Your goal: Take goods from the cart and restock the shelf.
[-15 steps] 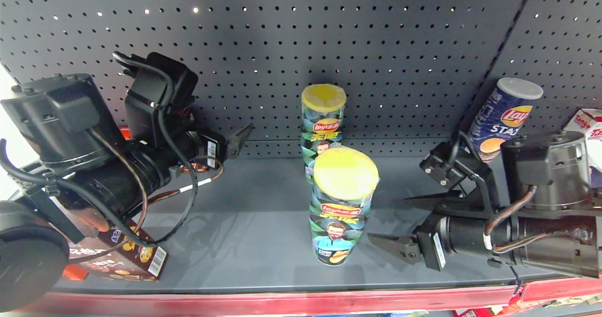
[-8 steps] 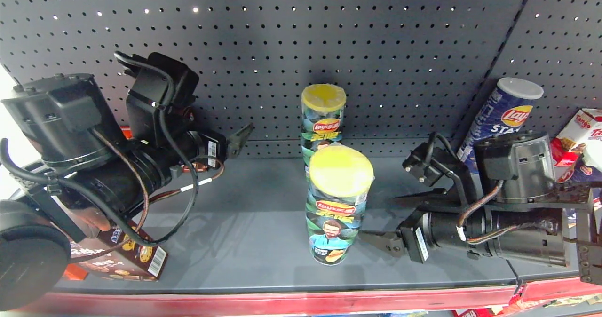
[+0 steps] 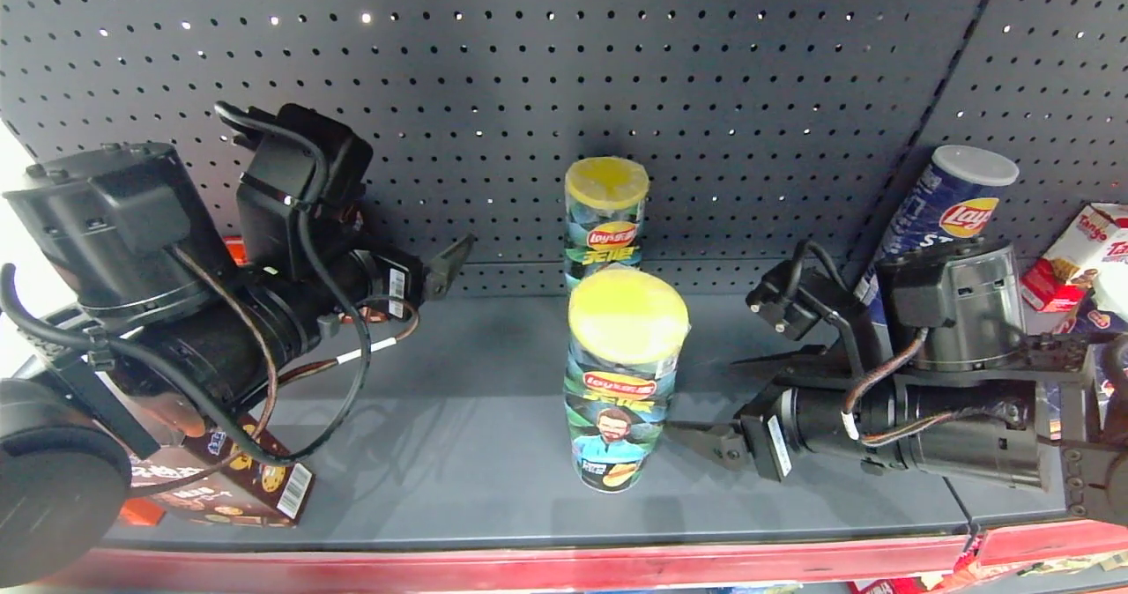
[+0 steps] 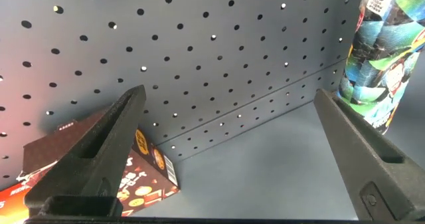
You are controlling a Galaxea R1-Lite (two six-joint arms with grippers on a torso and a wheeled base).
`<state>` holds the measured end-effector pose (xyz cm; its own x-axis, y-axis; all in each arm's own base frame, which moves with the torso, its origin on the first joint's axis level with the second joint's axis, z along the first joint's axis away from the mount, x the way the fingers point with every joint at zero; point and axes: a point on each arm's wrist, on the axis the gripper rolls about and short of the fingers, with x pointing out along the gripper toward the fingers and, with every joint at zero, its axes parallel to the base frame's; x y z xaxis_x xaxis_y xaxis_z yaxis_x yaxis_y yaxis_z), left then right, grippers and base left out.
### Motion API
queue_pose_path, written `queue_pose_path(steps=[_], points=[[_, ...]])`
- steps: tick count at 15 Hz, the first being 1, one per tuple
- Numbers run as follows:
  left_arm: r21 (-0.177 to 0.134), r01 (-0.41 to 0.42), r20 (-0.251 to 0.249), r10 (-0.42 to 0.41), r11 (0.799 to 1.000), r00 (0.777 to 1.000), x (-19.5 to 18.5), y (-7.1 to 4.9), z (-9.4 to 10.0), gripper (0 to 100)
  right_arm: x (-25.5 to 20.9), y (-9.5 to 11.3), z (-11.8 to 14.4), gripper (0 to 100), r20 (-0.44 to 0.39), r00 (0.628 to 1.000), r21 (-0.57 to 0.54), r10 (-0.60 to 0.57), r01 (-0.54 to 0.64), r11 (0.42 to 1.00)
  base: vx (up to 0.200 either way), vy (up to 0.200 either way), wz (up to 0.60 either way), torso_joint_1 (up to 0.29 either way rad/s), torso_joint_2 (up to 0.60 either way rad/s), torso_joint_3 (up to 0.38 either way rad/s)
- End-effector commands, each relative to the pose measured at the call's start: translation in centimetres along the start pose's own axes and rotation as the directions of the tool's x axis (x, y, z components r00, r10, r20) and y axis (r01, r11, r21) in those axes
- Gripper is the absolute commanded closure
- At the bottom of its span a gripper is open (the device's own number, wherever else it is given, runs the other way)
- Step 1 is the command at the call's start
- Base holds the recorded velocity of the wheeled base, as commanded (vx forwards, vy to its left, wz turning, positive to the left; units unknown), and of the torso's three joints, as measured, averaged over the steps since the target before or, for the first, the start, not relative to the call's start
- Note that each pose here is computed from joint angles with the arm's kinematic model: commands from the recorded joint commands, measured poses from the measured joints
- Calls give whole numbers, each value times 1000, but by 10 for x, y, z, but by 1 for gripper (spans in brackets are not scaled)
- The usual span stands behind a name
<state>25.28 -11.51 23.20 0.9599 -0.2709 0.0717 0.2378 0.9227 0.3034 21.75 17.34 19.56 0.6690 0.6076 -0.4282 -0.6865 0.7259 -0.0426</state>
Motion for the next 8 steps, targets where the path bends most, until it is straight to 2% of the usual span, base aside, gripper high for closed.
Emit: queue_pose_path(steps=[1,4,6,8], points=[[-3,1,32,-1,1000,999,-12,4,9,0,-20,-8,13,0,87,996,8,-37,37,999,0,0,0,0,0,0],[-2,32,95,-31,999,995,-44,10,23,0,-70,-10,35,0,277,958,12,-75,75,997,0,0,0,0,0,0],[1,54,127,-53,999,990,-64,8,28,0,-89,-7,37,0,340,936,5,-87,91,996,0,0,0,0,0,0],[15,52,160,-54,999,986,-85,10,32,0,-114,-4,32,0,446,890,-6,-94,108,994,0,0,0,0,0,0]])
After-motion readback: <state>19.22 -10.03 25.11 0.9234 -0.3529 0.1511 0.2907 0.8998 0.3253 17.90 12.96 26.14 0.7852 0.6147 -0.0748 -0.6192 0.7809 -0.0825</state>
